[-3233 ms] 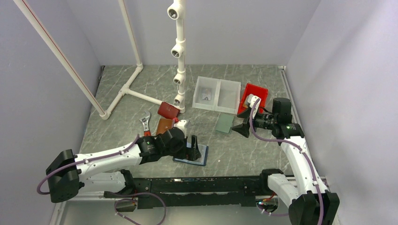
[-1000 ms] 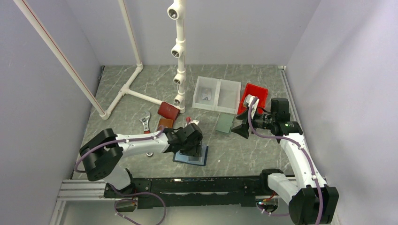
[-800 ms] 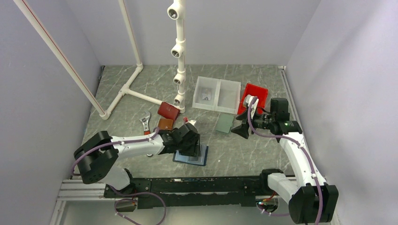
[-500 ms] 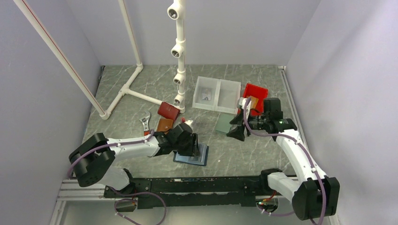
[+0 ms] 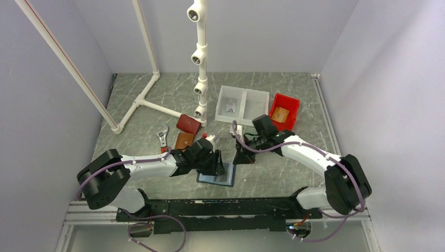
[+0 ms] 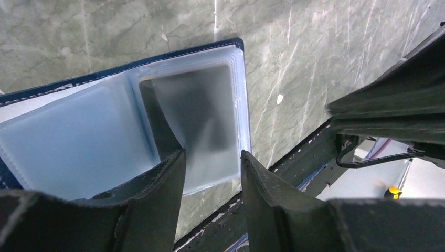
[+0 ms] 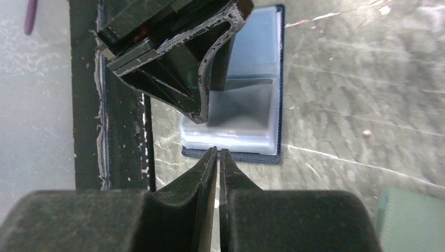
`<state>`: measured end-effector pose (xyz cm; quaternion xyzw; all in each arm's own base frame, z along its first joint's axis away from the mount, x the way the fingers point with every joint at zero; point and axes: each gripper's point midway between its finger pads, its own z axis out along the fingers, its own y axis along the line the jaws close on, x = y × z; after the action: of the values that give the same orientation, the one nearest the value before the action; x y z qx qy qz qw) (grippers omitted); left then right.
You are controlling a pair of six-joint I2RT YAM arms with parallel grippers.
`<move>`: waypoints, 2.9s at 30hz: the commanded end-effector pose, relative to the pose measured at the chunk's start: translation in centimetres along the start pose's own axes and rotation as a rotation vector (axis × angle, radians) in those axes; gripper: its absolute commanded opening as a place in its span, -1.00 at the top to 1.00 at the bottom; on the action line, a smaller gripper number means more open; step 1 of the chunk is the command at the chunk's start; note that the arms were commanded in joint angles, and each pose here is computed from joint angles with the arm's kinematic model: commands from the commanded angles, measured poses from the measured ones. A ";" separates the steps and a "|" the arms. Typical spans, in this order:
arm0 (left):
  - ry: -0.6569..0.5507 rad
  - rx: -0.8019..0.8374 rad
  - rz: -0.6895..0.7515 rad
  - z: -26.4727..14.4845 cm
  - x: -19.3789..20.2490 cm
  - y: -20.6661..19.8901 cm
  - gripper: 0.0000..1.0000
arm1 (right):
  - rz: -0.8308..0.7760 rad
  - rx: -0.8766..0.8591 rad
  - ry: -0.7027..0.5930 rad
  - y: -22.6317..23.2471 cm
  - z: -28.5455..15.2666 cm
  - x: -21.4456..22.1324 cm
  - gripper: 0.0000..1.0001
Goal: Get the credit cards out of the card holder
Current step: Remove the credit card from the card holder.
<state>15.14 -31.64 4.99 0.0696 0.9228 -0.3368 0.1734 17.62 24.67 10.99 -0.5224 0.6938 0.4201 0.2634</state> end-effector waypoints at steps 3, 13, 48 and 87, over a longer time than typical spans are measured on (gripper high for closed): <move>0.017 0.054 -0.022 0.5 0.5 -0.4 0.05 | -0.111 0.091 0.100 -1.6 2.5 -0.2 0.89; 0.009 0.006 -0.055 0.3 0.9 1.2 0.01 | -0.091 0.091 0.190 -2.3 3.9 0.9 0.89; 0.020 -0.098 -0.081 0.6 2.0 4.1 -0.02 | -0.035 0.032 0.278 -2.1 4.8 1.9 0.75; 0.021 0.041 -0.130 0.6 2.3 3.5 0.29 | -0.039 -0.054 0.276 -0.7 5.0 2.1 0.72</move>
<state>15.11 -30.20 2.83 0.0166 0.9115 -0.3779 0.1616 16.37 27.21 6.39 -0.5893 0.7046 0.3666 0.1479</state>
